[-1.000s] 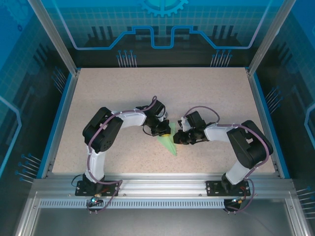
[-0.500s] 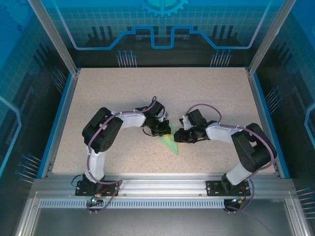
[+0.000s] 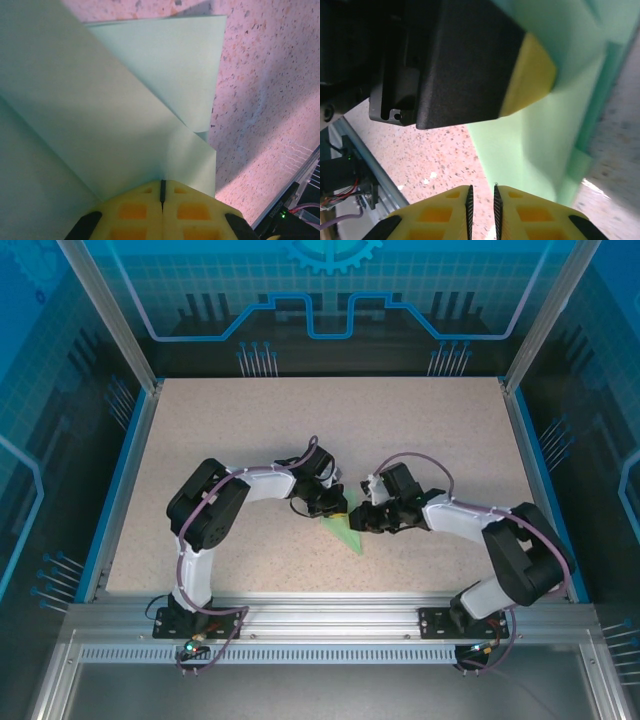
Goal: Fold a paper plane with a square sheet of paper (fold left side to right side)
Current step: Fourth fold the wing at the center of the table.
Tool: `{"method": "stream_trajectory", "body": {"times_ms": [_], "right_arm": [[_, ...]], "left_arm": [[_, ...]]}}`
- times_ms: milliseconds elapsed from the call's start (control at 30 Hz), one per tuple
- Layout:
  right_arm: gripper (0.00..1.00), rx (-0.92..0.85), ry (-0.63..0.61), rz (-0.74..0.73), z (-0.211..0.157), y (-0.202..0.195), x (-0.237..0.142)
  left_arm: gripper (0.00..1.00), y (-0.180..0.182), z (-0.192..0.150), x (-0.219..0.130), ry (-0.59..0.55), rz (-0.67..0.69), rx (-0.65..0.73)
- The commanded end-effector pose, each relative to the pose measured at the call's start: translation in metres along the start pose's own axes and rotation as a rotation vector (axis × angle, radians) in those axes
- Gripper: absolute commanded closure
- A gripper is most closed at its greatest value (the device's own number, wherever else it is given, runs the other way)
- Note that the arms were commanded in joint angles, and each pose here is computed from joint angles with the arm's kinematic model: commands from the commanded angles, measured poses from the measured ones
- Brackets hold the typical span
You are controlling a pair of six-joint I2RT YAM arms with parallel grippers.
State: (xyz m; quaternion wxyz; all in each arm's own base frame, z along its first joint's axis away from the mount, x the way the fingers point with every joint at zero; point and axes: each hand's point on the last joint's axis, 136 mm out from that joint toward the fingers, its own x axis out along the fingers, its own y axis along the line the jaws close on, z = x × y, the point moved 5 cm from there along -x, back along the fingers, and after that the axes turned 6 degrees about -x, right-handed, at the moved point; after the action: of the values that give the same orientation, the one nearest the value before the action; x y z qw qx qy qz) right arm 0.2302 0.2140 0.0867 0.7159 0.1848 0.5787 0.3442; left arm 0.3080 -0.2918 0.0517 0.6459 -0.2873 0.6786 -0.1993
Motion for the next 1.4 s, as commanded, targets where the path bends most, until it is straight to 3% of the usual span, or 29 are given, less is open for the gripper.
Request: {"method": "stream_trajectory", "body": {"times_ms": [0,633,1367], "right_arm": [[0.8,0.011,0.049,0.073,-0.004,0.012,0.013],[0.8,0.071,0.164,-0.069,-0.038,-0.016,0.025],[0.81,0.125,0.26,-0.126,-0.069,-0.026,0.026]], "left_arm": [[0.97,0.041,-0.018,0.013,0.049,0.149,-0.072],[0.97,0.038,-0.017,0.009,0.04,0.152,-0.065],[0.97,0.041,-0.017,0.008,0.035,0.177,-0.064]]}}
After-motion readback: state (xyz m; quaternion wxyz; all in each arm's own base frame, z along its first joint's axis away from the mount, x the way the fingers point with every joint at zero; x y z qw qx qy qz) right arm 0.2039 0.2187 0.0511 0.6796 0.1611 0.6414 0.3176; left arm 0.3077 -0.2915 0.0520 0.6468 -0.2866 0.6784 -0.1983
